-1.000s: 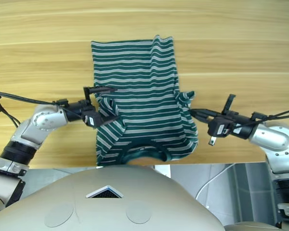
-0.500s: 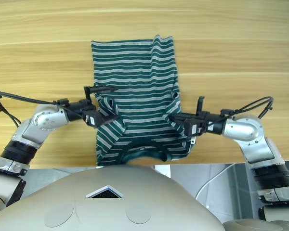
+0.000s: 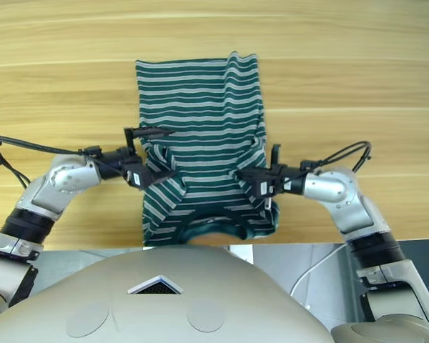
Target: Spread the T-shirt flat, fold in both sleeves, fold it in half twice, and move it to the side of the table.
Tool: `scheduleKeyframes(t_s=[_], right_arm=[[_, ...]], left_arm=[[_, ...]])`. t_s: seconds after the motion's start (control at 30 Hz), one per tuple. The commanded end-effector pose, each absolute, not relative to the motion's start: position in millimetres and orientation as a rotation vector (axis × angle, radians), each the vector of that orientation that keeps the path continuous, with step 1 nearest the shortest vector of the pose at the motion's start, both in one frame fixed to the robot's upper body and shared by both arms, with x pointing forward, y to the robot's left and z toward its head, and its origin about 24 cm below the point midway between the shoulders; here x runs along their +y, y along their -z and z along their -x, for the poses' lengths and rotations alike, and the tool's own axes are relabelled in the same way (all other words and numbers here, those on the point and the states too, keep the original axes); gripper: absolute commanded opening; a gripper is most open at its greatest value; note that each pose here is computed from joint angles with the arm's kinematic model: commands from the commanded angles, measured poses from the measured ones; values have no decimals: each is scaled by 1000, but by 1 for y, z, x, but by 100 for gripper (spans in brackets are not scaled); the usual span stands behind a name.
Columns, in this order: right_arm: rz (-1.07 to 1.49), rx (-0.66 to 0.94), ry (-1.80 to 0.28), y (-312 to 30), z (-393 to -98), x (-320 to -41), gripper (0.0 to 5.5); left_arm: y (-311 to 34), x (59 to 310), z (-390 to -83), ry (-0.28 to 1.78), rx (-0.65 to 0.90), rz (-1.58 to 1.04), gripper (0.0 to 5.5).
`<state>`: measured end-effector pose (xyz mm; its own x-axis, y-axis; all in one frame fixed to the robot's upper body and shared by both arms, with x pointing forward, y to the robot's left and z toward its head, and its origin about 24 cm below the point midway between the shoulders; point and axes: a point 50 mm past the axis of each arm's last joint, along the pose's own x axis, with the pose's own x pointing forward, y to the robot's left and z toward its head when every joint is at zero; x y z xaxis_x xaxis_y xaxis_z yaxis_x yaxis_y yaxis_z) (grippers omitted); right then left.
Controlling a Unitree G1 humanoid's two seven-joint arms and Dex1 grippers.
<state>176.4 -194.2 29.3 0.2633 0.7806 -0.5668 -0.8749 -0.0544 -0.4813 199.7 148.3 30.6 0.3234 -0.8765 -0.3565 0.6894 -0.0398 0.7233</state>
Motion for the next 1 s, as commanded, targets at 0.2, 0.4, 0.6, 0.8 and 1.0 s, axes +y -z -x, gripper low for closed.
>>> scheduleKeyframes(t_s=[0.2, 0.4, 0.6, 0.8, 1.0], right_arm=[[885, 169, -1395, -26, -172, -191, 3], [831, 148, -1408, -29, -172, -184, 80], [774, 109, -1427, -35, -169, -175, 171], [760, 75, -1388, -40, -175, -173, 265], [737, 35, -1326, -50, -183, -177, 376]], left_arm=[[-30, 149, -199, 1296, -232, -985, 540], [-31, 149, -200, 1294, -235, -983, 540], [-31, 148, -200, 1291, -237, -981, 540], [-30, 147, -201, 1288, -238, -977, 540], [-30, 147, -200, 1291, -240, -958, 540]])
